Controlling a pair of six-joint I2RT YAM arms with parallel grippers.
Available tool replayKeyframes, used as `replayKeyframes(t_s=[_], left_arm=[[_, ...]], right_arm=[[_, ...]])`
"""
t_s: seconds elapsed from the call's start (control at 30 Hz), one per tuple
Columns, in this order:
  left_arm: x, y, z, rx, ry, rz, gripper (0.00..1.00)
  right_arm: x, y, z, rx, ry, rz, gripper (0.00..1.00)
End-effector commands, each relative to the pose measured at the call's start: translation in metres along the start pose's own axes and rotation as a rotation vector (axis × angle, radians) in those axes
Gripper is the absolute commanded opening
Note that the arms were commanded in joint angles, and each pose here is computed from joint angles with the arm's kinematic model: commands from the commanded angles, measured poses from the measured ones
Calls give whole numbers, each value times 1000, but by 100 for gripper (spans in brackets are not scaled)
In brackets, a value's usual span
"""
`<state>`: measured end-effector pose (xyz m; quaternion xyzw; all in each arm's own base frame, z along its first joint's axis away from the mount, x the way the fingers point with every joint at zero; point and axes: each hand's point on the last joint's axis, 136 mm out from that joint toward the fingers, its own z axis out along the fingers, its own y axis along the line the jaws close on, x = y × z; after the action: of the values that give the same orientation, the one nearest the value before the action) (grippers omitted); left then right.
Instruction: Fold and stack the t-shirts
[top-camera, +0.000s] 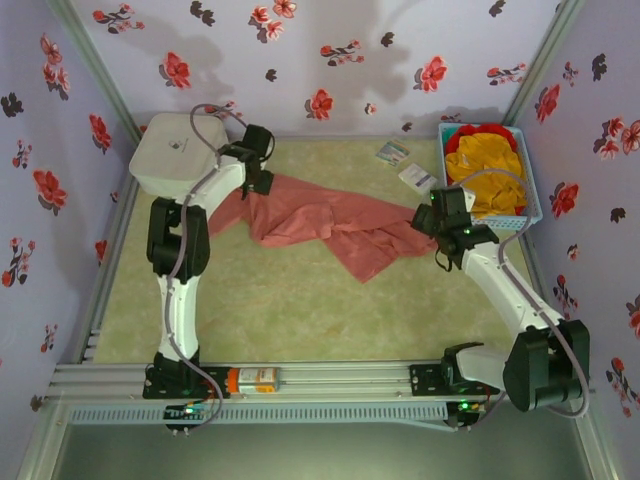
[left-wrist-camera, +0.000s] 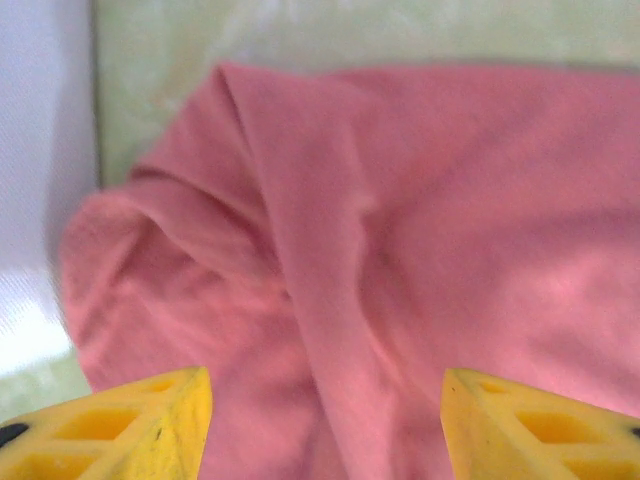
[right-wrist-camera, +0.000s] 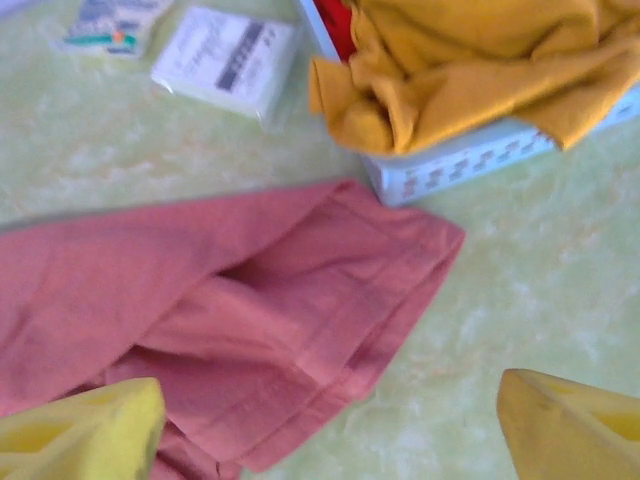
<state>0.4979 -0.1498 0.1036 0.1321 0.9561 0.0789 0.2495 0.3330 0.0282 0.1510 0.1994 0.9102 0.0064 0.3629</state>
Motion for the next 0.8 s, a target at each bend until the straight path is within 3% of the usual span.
replayKeyframes(t_s=[0.0,0.2,0.33,0.67,0.77], left_arm=[[16,-49,-45,144,-2,-12,61],[47,-140,-72,255,-12,97,56],[55,-182,-64,276,-23,120,47],[59,-201,-17,201,-21,112,49],[62,-201,-9,182,-7,121,46]], right_arm=[[13,-2,0,-26,28,22,91],[29,0,7,-46,74,36,92],[38,1,11,-56,107,35,92],[48,-1,8,-67,140,34,92],[50,-2,7,-70,136,40,91]])
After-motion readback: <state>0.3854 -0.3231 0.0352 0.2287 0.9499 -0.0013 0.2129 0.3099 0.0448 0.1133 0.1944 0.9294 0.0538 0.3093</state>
